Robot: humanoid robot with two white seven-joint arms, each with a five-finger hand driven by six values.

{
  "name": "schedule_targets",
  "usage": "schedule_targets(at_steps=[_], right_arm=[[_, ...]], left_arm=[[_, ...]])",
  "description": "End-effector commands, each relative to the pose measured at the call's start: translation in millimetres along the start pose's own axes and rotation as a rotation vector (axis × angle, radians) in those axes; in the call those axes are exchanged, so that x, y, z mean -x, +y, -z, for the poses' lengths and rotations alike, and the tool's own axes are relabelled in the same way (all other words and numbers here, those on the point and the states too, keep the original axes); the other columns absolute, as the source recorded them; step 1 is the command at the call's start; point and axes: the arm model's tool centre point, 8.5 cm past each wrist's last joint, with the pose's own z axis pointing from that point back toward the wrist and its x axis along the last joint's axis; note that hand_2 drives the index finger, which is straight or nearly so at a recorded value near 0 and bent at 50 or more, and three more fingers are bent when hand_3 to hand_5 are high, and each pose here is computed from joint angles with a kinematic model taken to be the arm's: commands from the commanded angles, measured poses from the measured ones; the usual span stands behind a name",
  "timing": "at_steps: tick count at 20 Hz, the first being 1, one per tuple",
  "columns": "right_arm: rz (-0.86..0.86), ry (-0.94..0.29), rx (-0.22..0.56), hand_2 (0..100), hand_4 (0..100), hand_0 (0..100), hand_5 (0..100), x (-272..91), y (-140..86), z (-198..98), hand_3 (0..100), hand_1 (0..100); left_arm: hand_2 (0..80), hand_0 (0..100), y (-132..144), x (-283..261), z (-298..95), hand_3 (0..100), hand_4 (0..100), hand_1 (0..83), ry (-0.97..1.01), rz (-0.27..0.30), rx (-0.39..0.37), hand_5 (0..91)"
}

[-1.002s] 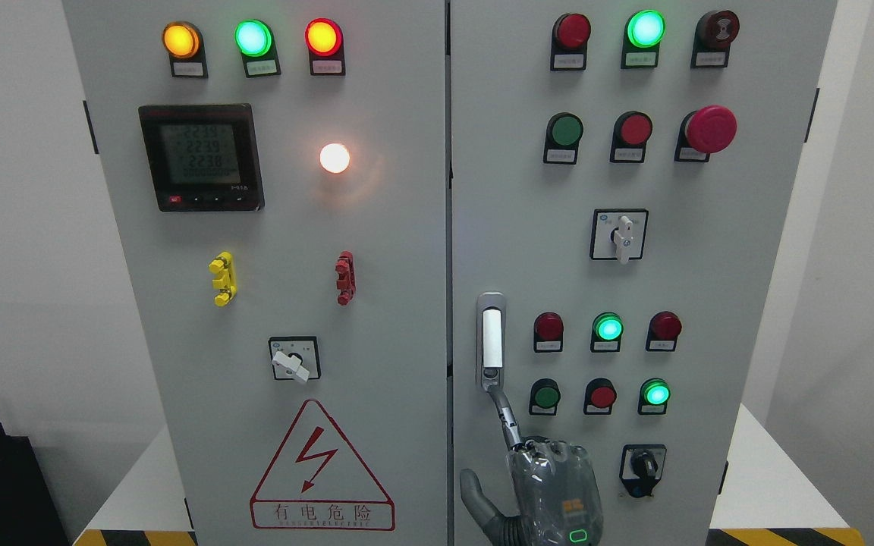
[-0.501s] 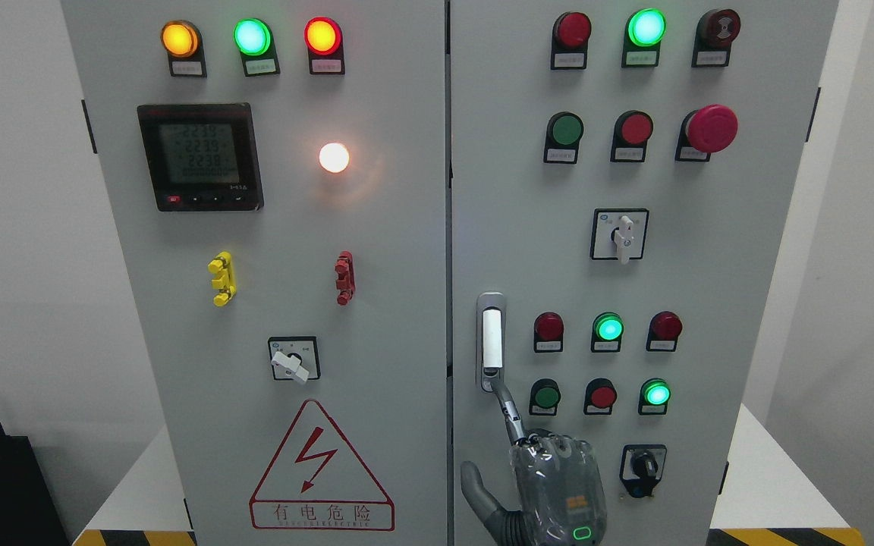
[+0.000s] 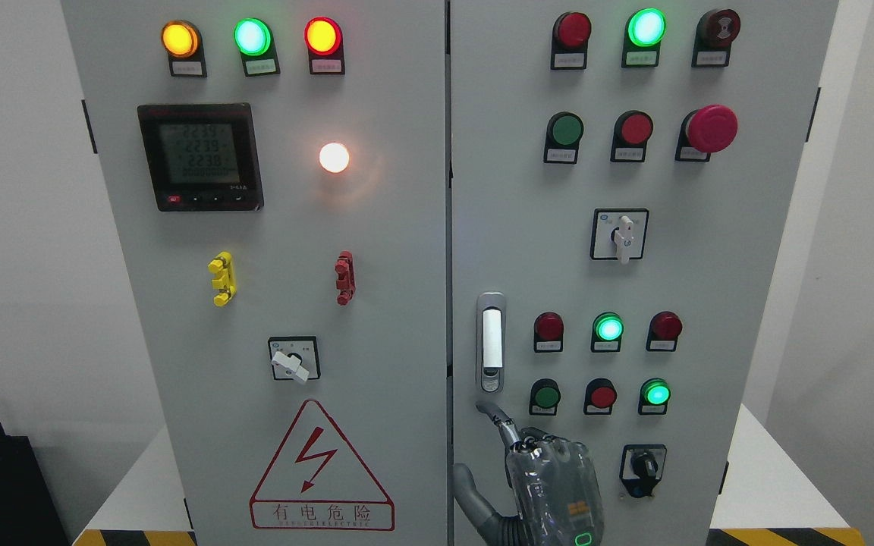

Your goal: Release door handle

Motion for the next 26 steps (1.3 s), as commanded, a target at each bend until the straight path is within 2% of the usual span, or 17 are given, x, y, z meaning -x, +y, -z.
schedule_targets(at_steps=[1, 4, 8, 17, 26], right_arm=[[0.018, 0.025, 0.031, 84, 88, 50, 87, 8, -9, 2, 100, 4], [0.012, 0.018, 0.049, 91, 91, 49, 89, 6, -13, 3, 100, 5], [-0.031, 0.008, 0.068, 95, 93, 48, 91, 3, -19, 6, 100, 4], [-0.208, 0.028, 0.073, 97, 92, 45, 92, 9, -26, 19, 100, 0], [-0.273, 0.075, 0.056, 98, 93, 41, 93, 11, -31, 25, 100, 0]], left_arm=[[0.0, 12, 1, 6, -1, 0, 0, 38.9, 0.014, -0.013, -0.003, 0.0], [0.0, 12, 1, 6, -1, 0, 0, 38.9, 0.014, -0.013, -0.003, 0.0], [0.0, 12, 1, 6, -1, 0, 0, 38.9, 0.016, -0.013, -0.003, 0.0], [0.0, 12, 1, 6, -1, 0, 0, 38.9, 0.014, -0.013, -0.003, 0.0], [0.0, 12, 1, 6, -1, 0, 0, 38.9, 0.016, -0.013, -0.003, 0.0]])
